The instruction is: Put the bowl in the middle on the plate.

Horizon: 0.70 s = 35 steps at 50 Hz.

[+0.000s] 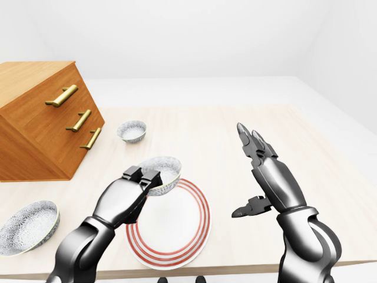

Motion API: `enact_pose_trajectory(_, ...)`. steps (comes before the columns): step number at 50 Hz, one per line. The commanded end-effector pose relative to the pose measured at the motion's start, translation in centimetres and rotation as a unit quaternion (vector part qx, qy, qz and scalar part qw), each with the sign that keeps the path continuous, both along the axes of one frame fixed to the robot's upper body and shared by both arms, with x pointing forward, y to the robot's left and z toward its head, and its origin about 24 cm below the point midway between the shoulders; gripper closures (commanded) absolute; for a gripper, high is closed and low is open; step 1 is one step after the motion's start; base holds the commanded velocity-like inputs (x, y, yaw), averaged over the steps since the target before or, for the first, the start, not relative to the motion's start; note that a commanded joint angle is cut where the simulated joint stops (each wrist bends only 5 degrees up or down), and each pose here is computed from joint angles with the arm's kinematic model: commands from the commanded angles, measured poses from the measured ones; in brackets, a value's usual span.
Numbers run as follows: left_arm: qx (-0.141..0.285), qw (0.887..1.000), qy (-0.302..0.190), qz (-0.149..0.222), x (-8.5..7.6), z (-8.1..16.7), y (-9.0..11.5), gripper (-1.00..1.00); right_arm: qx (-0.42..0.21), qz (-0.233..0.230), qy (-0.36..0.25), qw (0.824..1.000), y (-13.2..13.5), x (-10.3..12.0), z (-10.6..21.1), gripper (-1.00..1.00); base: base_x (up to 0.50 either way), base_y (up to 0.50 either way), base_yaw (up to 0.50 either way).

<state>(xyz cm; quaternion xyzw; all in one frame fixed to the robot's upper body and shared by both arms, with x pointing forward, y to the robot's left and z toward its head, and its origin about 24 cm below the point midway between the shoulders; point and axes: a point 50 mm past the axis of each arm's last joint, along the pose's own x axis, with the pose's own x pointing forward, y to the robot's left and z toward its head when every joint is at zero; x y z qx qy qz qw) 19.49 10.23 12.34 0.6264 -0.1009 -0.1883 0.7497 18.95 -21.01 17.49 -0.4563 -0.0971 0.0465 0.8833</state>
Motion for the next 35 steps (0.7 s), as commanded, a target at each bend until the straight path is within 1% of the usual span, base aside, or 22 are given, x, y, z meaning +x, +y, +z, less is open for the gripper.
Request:
enact_pose_trajectory(1,-0.033,0.999,0.003,-0.030,-1.0,-0.4,-1.1,1.00,0.000,0.000,-0.001,1.000,0.0,0.0,0.0,-1.00,0.00,0.00,0.00)
enact_pose_trajectory(9,-0.030,0.999,0.003,-0.038,-1.4,-0.5,-1.4,1.00,0.000,0.000,0.000,1.000,0.0,0.0,0.0,-1.00,0.00,0.00,0.00)
enact_pose_trajectory(19,-0.023,0.999,0.002,-0.030,-1.3,-1.3,-1.2,1.00,-0.001,0.000,-0.001,1.000,0.0,0.0,0.0,-1.00,0.00,0.00,0.00)
enact_pose_trajectory(35,-0.021,0.999,0.003,-0.029,-1.3,-1.6,-1.3,1.00,-0.002,0.000,-0.002,1.000,0.0,0.0,0.1,-1.00,0.00,0.00,0.00)
